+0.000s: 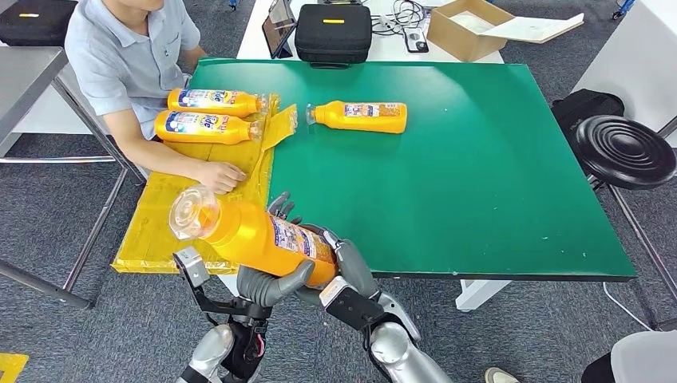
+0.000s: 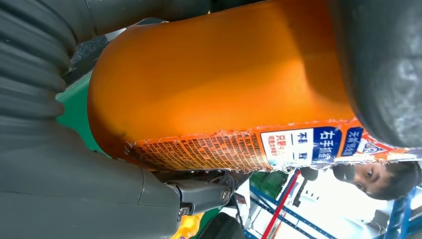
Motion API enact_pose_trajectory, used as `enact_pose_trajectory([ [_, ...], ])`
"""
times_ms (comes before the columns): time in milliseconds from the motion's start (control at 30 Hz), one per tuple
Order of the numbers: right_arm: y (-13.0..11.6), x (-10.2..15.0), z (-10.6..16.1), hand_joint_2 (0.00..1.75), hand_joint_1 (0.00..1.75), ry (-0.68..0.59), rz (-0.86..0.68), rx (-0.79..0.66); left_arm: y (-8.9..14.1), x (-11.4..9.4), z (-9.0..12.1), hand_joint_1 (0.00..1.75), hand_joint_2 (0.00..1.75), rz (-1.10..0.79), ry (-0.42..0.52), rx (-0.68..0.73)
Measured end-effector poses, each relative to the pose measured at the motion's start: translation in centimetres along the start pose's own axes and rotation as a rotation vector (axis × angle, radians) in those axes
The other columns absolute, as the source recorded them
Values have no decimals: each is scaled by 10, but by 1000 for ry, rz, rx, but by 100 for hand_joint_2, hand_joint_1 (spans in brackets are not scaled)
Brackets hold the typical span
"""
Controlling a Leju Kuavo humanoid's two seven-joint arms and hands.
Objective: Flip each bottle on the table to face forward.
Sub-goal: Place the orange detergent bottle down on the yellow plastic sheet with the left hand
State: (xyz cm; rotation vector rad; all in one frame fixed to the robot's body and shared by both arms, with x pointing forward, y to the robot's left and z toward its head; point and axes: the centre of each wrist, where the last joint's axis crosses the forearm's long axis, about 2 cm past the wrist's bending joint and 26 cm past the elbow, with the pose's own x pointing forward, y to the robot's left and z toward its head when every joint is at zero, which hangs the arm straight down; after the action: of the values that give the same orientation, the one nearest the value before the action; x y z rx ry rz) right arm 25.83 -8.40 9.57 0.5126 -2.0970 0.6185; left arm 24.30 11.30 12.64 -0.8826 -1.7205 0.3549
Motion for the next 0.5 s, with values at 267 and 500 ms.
enact_pose_trajectory([
  [267,3,-5,3,175,62,24,-34,22,6,1,3,175,175,47,19,29],
  [500,12,-9,16,44,0,68,-75,32,11,4,2,175,175,19,5,70],
])
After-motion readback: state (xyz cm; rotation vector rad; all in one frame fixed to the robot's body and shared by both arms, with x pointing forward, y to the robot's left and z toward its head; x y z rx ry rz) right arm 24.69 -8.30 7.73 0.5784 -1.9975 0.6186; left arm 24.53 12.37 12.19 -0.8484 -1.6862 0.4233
